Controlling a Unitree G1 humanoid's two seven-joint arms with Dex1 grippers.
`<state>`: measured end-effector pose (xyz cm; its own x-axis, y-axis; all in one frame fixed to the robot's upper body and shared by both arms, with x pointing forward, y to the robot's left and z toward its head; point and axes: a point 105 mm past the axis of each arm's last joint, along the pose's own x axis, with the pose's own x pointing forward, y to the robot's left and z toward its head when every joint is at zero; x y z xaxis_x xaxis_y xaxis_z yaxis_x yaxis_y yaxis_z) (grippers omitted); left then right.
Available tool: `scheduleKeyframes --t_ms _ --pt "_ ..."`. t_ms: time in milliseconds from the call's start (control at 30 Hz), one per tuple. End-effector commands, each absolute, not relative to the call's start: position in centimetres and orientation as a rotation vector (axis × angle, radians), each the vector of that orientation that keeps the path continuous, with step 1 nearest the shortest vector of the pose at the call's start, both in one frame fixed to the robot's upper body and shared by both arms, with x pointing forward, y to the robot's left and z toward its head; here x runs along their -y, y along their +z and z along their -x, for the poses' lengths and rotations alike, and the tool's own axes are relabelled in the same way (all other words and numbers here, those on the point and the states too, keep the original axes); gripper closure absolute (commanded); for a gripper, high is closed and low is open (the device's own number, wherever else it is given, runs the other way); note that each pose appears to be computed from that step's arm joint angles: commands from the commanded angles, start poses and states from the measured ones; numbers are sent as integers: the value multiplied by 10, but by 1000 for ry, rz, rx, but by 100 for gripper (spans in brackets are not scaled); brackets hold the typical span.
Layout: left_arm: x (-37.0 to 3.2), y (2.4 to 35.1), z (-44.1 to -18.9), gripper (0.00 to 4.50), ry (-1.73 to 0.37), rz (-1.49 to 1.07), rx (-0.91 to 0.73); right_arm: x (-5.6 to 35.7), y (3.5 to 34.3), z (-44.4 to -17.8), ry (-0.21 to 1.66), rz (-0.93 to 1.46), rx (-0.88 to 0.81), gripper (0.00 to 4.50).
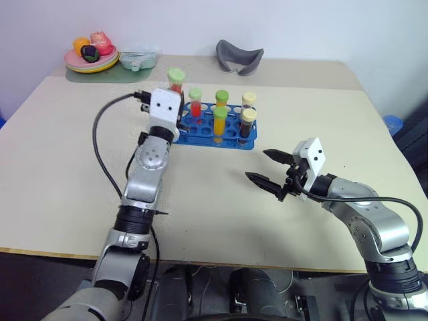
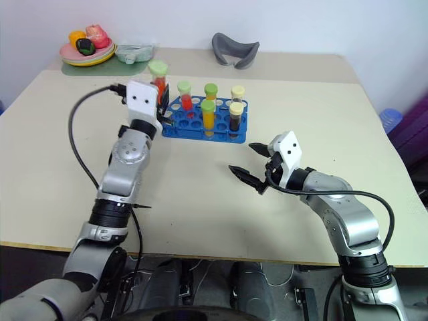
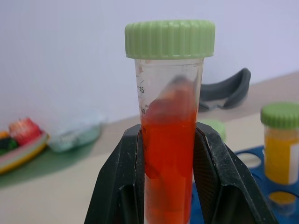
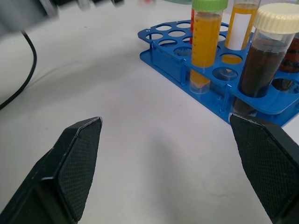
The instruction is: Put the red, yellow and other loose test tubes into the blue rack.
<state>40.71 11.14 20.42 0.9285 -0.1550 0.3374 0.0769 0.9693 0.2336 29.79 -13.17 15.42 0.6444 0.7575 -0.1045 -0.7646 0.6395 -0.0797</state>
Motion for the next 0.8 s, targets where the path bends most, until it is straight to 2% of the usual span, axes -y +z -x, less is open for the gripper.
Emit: scheduleKeyframes --t_ms 33,167,300,800 --pt "-105 219 -403 369 -133 -165 453 134 168 -296 855 139 -3 5" --pt "-96 214 -404 369 -168 -77 458 136 168 -294 845 140 -3 5" --pt "-91 203 -412 369 -164 -97 406 137 168 -293 835 139 -2 5" --pt "-79 193 -416 369 -198 -40 374 136 168 -291 828 135 4 5"
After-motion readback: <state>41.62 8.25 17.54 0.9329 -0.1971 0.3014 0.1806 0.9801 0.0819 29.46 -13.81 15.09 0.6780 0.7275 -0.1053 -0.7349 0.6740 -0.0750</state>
